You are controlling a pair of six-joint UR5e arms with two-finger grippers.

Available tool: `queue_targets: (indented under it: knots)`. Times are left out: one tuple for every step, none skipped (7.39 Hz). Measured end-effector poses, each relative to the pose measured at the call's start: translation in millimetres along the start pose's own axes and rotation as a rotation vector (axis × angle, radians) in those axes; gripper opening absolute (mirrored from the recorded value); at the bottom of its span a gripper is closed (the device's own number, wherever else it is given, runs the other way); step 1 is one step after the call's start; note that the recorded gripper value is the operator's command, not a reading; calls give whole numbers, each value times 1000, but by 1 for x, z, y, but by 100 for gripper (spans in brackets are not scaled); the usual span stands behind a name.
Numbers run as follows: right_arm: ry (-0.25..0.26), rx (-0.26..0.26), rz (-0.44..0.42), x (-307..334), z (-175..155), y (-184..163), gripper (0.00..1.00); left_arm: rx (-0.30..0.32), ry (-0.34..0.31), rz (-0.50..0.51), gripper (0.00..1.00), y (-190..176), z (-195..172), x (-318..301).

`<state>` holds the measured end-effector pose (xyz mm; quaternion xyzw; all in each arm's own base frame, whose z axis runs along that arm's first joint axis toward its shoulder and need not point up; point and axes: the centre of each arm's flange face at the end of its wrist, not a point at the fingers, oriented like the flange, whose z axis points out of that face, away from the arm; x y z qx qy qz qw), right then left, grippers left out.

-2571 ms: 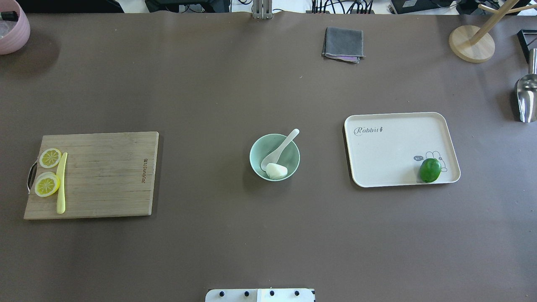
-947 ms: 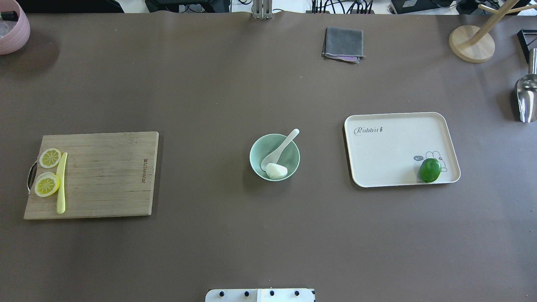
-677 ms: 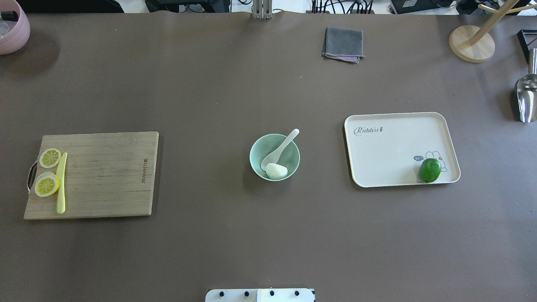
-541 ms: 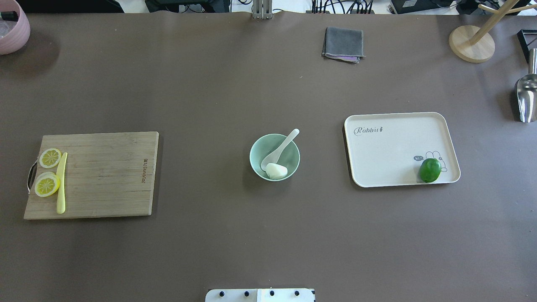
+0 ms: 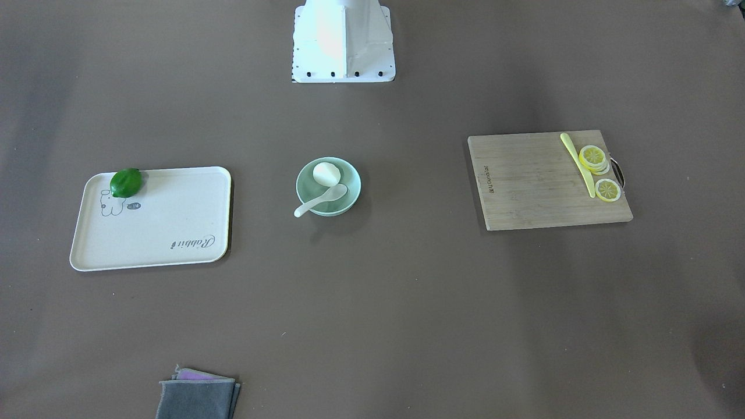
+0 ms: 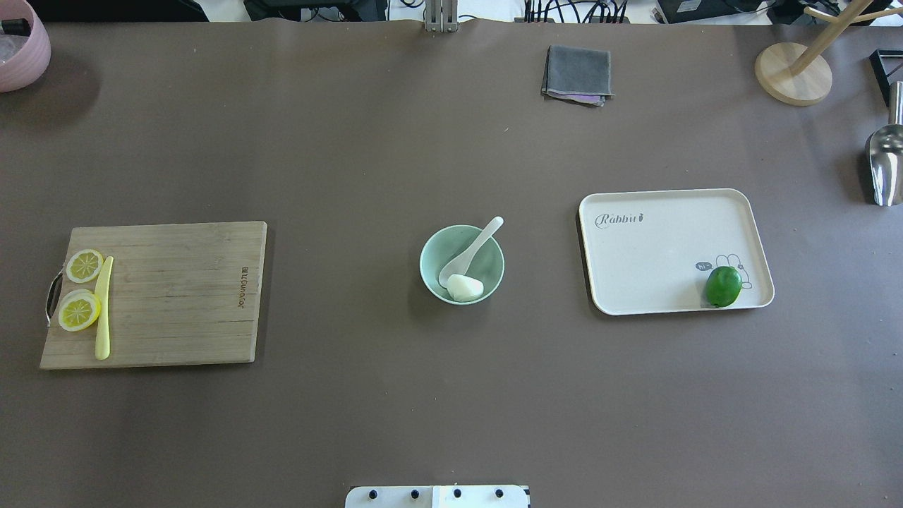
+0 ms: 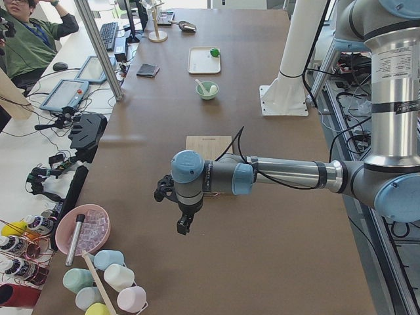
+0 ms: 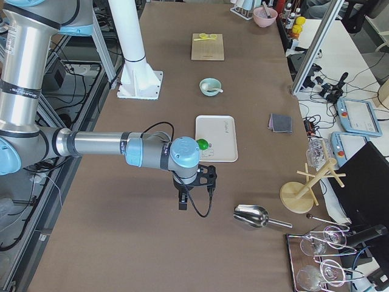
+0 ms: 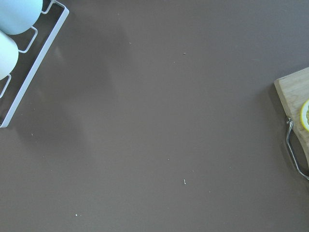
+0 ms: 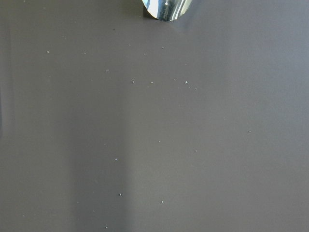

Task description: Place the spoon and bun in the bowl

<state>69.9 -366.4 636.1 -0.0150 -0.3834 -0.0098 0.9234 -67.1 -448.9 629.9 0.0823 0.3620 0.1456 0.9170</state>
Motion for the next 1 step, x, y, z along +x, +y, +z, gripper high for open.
queue_targets:
  knots:
    - [0, 0, 0, 0, 0, 0, 100, -1, 0, 0, 98, 0, 0, 0]
